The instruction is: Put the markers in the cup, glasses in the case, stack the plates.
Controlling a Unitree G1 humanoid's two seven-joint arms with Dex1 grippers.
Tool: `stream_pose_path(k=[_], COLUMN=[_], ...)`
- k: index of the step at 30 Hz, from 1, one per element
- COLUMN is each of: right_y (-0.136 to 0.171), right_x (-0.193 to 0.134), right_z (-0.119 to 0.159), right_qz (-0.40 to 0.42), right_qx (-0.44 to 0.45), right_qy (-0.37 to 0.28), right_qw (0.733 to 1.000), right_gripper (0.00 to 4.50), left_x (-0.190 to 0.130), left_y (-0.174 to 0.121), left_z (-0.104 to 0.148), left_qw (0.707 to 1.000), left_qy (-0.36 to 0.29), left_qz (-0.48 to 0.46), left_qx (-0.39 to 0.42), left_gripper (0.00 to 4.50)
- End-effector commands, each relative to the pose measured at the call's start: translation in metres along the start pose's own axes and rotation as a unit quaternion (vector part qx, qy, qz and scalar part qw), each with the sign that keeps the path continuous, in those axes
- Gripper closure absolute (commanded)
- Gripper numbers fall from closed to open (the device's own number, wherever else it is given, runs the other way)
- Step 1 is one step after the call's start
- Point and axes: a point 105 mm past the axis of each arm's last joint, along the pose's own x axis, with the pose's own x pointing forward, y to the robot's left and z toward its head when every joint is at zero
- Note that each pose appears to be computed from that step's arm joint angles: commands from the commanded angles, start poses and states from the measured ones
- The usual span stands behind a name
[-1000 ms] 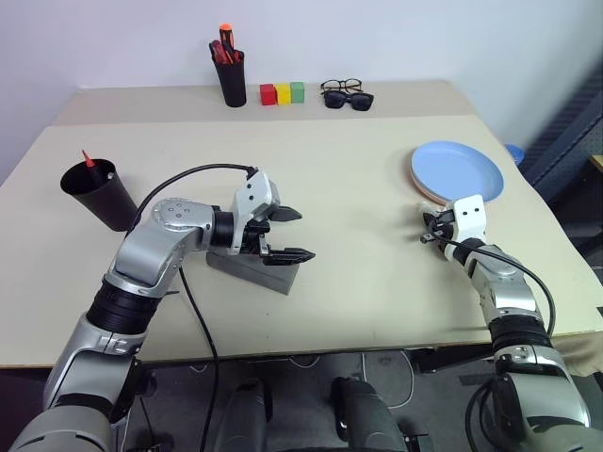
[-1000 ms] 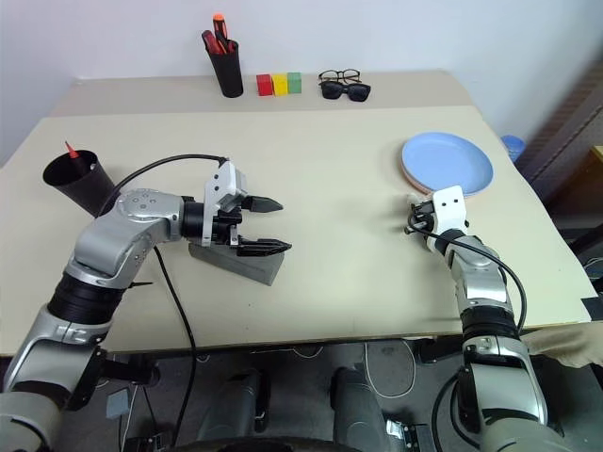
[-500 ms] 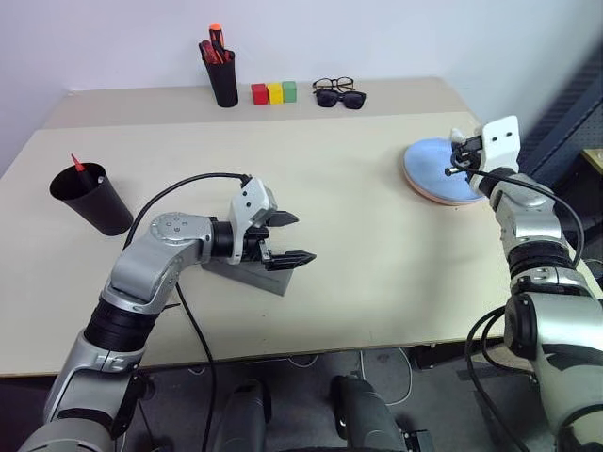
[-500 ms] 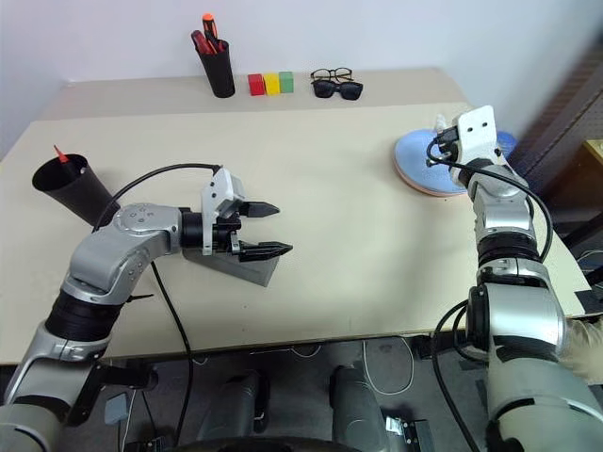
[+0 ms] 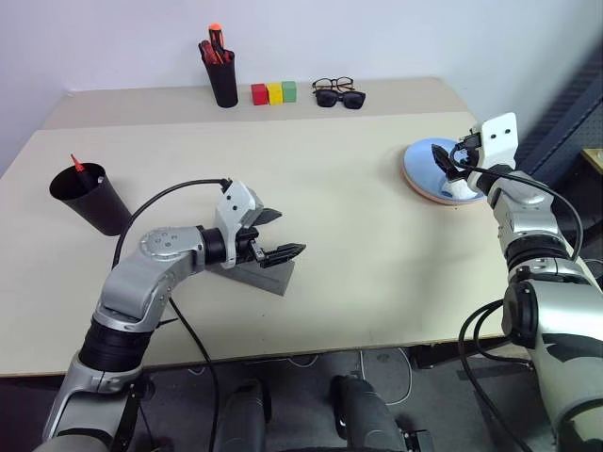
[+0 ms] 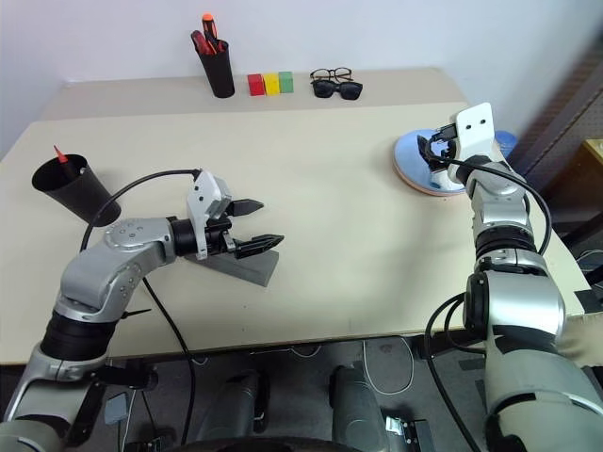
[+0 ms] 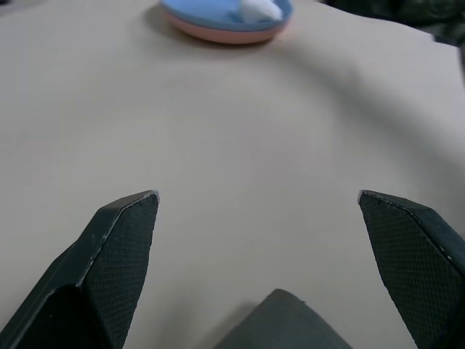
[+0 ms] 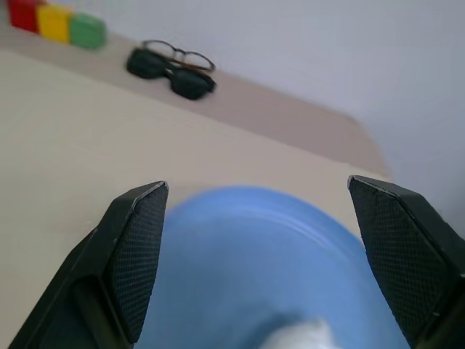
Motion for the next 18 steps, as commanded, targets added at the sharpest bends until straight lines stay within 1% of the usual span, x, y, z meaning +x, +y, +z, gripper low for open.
stream_pose_path(k=[1,3,6,9,10,14,18], right_y=[0.019,0.04,0.061,0.069,0.069,0.059,0.053], right_x=[-0.027,-0.057,-0.1,-0.13,-0.136,-0.153,-0.159], right_z=[0.019,0.022,0.018,0.011,0.009,0.0,-0.003], right_qz=[0.042,0.078,0.13,0.155,0.154,0.147,0.144], right_qx=[-0.01,-0.015,-0.022,-0.021,-0.017,-0.023,-0.024], right_qy=[-0.046,-0.048,-0.015,0.017,0.026,0.055,0.061], right_qw=[0.998,0.996,0.991,0.988,0.988,0.987,0.987], right_gripper=[0.49,0.49,0.49,0.49,0.49,0.49,0.49], left_x=[-0.012,-0.023,-0.041,-0.057,-0.062,-0.074,-0.082], left_y=[0.008,0.012,0.017,0.018,0.018,0.015,0.013], left_z=[0.01,0.007,0.004,0.003,0.005,-0.01,-0.02], left_qw=[0.997,0.995,0.99,0.984,0.98,0.978,0.977], left_qy=[-0.052,-0.071,-0.085,-0.108,-0.126,-0.104,-0.09], left_qz=[0.051,0.075,0.112,0.143,0.155,0.181,0.19], left_qx=[0.014,-0.011,-0.017,-0.016,-0.01,-0.006,-0.021], left_gripper=[0.0,0.0,0.0,0.0,0.0,0.0,0.0])
